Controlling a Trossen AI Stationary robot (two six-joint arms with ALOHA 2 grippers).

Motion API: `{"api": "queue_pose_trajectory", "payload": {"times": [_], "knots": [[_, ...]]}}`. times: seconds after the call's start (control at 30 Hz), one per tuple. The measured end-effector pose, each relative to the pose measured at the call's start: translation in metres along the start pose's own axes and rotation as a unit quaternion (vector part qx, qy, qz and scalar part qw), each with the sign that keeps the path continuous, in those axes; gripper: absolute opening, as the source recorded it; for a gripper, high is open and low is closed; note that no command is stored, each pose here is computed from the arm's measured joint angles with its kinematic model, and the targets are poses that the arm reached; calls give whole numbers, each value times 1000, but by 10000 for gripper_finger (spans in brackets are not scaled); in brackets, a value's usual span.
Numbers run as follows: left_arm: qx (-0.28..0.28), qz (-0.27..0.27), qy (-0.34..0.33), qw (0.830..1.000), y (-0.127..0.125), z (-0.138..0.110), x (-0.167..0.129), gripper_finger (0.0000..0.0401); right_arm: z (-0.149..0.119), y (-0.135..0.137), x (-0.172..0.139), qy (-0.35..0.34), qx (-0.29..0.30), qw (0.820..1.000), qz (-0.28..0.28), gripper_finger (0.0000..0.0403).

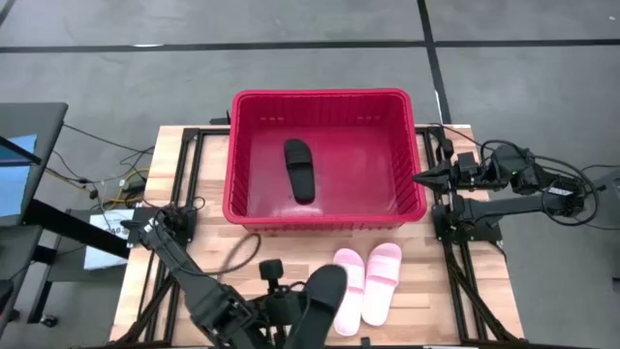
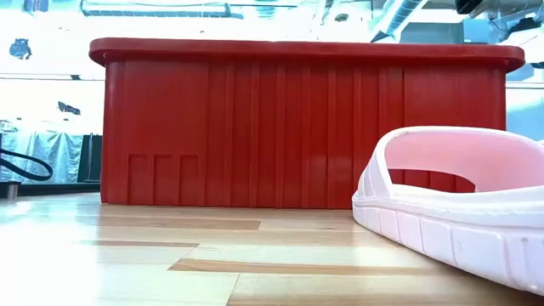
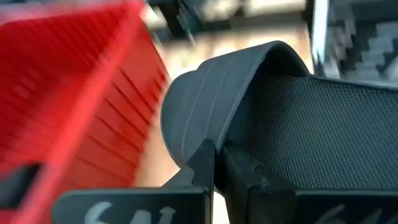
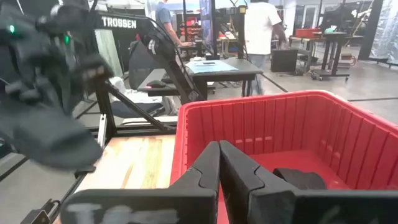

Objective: Pick and place slides into bin
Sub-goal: Put the black slipper into the red bin

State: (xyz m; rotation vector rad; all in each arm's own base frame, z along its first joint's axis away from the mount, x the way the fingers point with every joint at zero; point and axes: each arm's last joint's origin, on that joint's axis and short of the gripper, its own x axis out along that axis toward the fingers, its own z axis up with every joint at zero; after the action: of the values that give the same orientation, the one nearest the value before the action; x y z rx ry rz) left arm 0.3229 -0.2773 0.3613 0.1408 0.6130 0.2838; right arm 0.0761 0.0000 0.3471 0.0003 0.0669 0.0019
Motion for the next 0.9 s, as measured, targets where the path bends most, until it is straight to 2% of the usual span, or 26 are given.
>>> {"api": "queue_pose_trajectory", "payload": {"times": [0.13, 0.3, 0.53, 0.57, 0.63, 0.73, 0.83, 0.9], "knots": [[5, 63, -72, 995, 18, 27, -17, 0, 0, 0, 0, 0, 0, 1000, 0, 0], [9, 142, -93, 985, 53, 41, -19, 0, 0, 0, 0, 0, 0, 1000, 0, 0], [33, 236, -10, 971, 114, 36, -4, 0, 0, 0, 0, 0, 0, 1000, 0, 0], [28, 245, -5, 969, 122, 37, 1, 0, 0, 0, 0, 0, 0, 1000, 0, 0], [68, 251, 19, 965, 138, 39, 3, 0, 0, 0, 0, 0, 0, 1000, 0, 0], [83, 277, 47, 956, 168, 44, 12, 0, 0, 0, 0, 1, 0, 1000, 0, 0], [114, 289, 98, 946, 202, 40, 18, 0, 0, 0, 0, 1, 0, 1000, 0, 0], [111, 303, 122, 938, 228, 34, 18, 0, -1, 0, 0, 3, 0, 1000, 0, 0]]}}
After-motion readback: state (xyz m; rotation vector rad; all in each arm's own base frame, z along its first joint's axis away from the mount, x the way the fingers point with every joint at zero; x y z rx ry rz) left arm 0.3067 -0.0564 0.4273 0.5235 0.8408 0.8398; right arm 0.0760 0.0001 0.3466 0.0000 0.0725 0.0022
